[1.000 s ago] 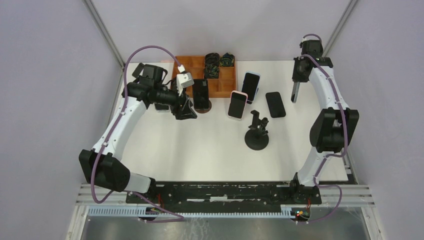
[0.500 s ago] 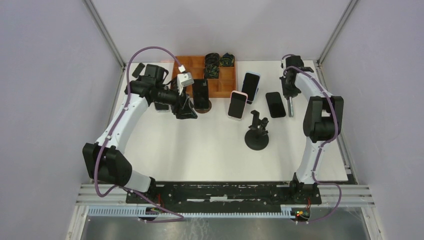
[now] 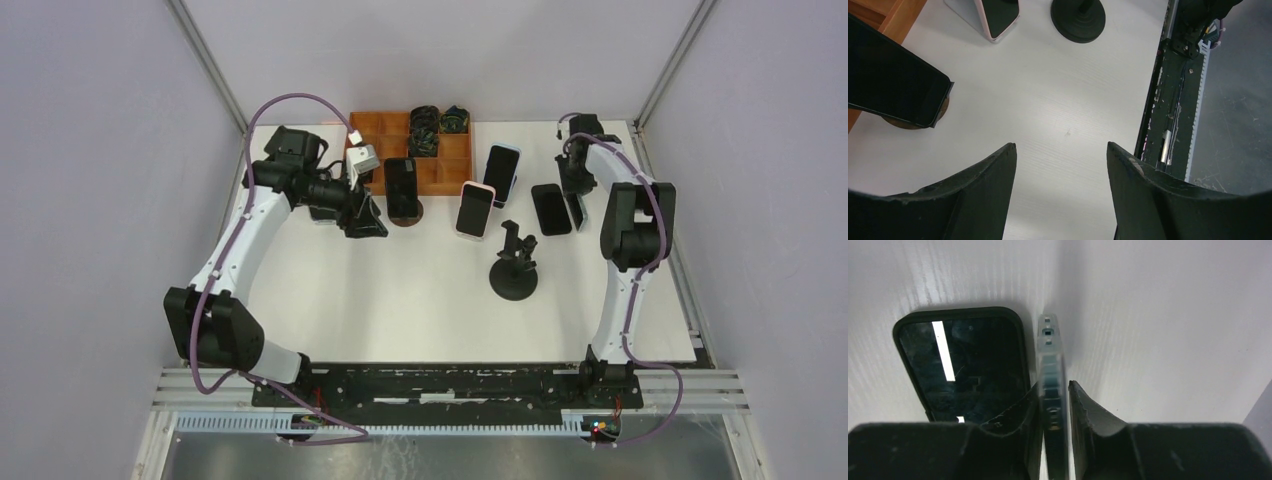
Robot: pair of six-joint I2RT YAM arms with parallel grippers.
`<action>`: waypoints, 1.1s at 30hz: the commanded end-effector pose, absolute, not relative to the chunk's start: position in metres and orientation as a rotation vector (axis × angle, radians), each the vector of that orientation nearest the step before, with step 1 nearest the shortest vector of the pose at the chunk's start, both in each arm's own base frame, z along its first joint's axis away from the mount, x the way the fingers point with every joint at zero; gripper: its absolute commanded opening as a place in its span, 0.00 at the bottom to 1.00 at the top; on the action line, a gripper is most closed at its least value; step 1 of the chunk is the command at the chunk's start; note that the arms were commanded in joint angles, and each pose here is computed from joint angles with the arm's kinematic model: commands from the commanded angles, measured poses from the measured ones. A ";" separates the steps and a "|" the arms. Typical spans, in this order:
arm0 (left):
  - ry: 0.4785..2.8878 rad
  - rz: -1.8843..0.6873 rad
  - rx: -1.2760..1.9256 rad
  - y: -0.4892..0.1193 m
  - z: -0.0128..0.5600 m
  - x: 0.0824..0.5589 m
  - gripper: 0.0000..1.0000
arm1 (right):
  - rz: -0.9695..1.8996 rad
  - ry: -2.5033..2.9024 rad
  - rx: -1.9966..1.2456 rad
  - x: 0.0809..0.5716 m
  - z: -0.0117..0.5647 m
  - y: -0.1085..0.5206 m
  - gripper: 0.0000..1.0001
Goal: Remove the phone from the phone stand
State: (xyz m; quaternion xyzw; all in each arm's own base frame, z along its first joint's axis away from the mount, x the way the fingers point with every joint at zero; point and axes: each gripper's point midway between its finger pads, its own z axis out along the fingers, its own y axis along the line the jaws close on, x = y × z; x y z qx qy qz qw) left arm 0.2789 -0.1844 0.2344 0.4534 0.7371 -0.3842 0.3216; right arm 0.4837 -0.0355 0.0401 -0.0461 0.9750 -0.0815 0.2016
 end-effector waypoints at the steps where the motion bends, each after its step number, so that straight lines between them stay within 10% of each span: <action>1: 1.858 -1.016 1.217 -0.184 0.249 0.279 0.73 | -0.190 2.643 -0.077 0.499 0.049 -0.043 0.34; 18: 1.832 -1.058 1.209 -0.186 0.254 0.275 0.72 | -0.167 2.504 0.049 0.493 0.089 -0.070 0.71; 21: 1.838 -1.058 1.201 -0.185 0.255 0.274 0.72 | -0.243 2.436 0.092 0.492 0.115 -0.079 0.98; 27: 1.882 -1.068 1.128 -0.181 0.266 0.282 0.75 | -0.043 2.144 0.171 0.485 0.205 -0.052 0.98; 30: 1.911 -1.058 1.048 -0.170 0.276 0.293 0.99 | 0.294 1.998 0.111 0.450 0.225 0.001 0.98; 33: 1.922 -1.035 0.974 -0.155 0.286 0.304 1.00 | 0.367 1.948 0.079 0.406 0.222 0.020 0.98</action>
